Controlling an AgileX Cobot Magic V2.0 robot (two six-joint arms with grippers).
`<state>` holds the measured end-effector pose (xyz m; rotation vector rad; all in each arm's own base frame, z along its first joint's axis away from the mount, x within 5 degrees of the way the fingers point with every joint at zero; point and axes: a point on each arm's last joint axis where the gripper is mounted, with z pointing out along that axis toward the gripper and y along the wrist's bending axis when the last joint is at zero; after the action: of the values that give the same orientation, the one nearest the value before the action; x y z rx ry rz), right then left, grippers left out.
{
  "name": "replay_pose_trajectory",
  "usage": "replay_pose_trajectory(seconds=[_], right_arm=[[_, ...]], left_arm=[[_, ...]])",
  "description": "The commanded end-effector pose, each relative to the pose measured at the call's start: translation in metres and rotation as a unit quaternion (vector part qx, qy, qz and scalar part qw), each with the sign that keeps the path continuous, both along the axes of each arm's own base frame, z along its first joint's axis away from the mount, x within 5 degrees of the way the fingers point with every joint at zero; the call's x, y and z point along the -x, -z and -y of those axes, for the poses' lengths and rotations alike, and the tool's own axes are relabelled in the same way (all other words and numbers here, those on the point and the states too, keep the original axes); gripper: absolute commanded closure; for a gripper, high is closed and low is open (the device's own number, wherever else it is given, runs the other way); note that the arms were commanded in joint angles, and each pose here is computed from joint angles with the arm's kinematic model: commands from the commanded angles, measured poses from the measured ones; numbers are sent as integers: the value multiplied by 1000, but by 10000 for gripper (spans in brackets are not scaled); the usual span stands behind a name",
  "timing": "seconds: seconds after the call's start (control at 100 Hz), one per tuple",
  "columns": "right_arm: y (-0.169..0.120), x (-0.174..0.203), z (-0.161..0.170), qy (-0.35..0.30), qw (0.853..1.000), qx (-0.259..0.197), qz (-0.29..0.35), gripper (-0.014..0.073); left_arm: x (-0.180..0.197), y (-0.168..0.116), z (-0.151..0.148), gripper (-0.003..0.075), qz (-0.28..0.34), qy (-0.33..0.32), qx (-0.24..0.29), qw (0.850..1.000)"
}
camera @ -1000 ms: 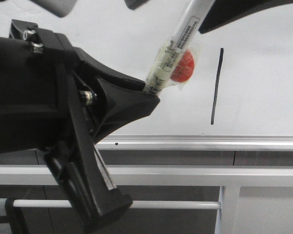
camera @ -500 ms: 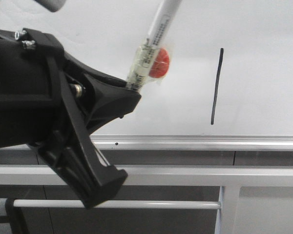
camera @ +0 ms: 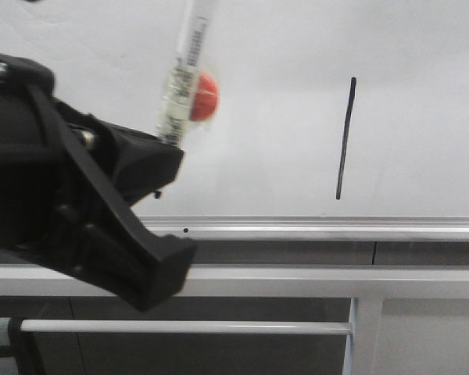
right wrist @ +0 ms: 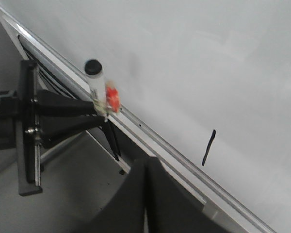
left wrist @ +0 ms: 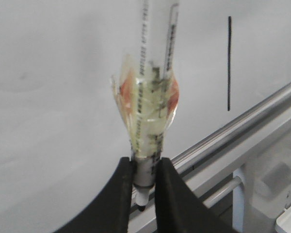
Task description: Write number 1 on whiteboard
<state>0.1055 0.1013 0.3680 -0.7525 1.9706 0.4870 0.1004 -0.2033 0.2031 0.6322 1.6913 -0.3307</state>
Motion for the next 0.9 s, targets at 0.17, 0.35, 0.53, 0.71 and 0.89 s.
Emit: replay_pose_trajectory(seconds=[0.17, 0.35, 0.53, 0.71, 0.89], right_arm=[[-15, -1, 3, 4, 999, -12, 41, 658], [-11, -2, 7, 10, 999, 27, 38, 658], [-11, -1, 12, 18, 997, 52, 54, 658], [-11, -2, 13, 21, 996, 63, 60, 658], [-11, -3, 14, 22, 996, 66, 63, 658]], left_arm=[[11, -16, -10, 741, 26, -91, 86, 992], [11, -15, -12, 741, -13, -114, 142, 983], [10, -9, -11, 741, -37, -132, 169, 976], [9, -2, 1, 741, -50, -150, 167, 973], [5, -1, 6, 741, -56, -166, 168, 970]])
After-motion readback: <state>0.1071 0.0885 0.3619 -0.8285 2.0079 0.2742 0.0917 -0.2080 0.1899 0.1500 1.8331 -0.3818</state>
